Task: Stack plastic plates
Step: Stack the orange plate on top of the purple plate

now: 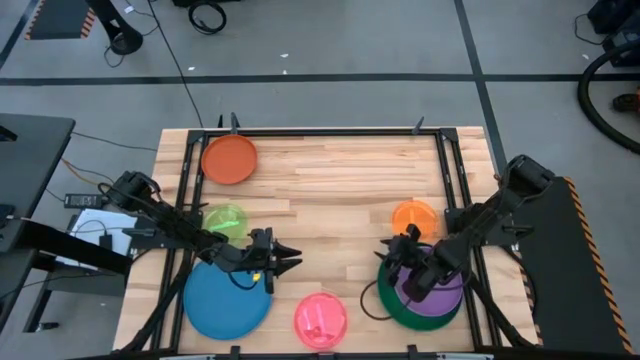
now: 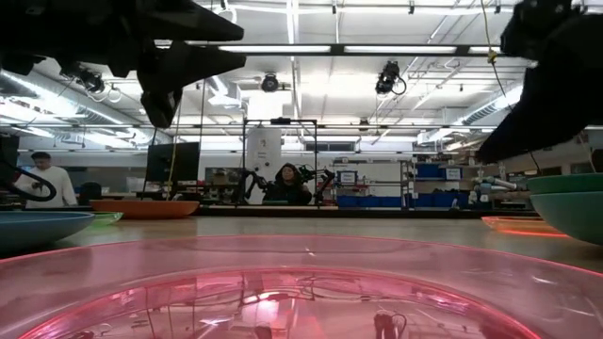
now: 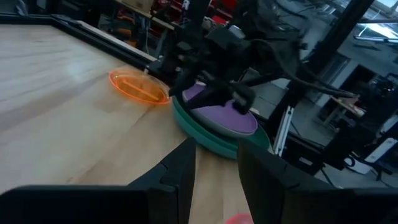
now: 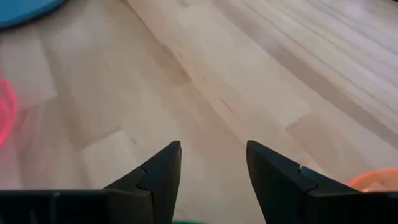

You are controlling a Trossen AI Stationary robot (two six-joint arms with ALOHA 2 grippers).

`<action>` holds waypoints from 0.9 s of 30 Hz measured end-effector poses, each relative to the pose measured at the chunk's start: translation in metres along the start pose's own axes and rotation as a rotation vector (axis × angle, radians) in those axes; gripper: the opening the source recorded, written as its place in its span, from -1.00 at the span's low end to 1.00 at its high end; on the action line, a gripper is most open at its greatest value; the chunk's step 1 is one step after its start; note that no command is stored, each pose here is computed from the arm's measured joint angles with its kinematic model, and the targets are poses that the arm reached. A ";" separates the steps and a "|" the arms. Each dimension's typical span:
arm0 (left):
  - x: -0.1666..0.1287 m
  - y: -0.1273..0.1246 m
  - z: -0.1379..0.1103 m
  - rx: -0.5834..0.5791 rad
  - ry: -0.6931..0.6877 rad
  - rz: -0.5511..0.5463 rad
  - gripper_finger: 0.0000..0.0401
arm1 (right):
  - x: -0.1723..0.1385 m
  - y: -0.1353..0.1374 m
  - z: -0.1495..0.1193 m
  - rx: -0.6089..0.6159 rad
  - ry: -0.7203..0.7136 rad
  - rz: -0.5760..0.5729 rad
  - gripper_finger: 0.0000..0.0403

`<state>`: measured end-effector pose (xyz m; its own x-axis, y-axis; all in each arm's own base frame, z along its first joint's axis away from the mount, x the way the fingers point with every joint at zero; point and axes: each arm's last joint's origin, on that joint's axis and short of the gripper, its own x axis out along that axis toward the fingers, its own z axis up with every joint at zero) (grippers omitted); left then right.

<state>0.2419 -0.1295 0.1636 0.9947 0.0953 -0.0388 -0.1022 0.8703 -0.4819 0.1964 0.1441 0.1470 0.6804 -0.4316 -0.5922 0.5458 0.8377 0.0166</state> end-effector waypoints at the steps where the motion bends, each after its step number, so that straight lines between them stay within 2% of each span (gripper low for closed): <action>1: 0.000 0.000 0.000 -0.002 -0.002 -0.001 -0.38 | 0.002 -0.003 -0.004 -0.004 -0.005 0.002 -0.06; 6: 0.000 0.001 0.000 0.002 -0.002 0.003 -0.38 | 0.009 -0.014 -0.017 -0.021 0.041 0.008 -0.06; 13: 0.006 0.007 0.005 -0.009 -0.022 0.031 -0.38 | 0.009 -0.013 -0.017 -0.055 0.091 0.034 -0.06; 17: 0.012 0.017 0.011 0.062 -0.044 0.073 -0.38 | 0.000 -0.008 -0.004 -0.094 0.066 0.056 -0.06; 20: 0.017 0.026 0.029 0.144 -0.105 0.119 -0.38 | -0.012 -0.002 0.016 -0.106 0.036 0.093 -0.06; 24: 0.020 0.047 0.056 0.202 -0.120 0.239 -0.38 | -0.032 0.003 0.041 -0.088 0.012 0.183 -0.06; 27: 0.016 0.077 0.071 0.163 -0.036 0.413 -0.38 | -0.044 0.004 0.047 -0.088 0.016 0.250 -0.06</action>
<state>0.2494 -0.0266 0.1883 0.8691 0.4656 -0.1673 -0.4947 0.8200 -0.2879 0.1918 0.1502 0.2108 0.7805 -0.2029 -0.5914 0.3166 0.9439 0.0941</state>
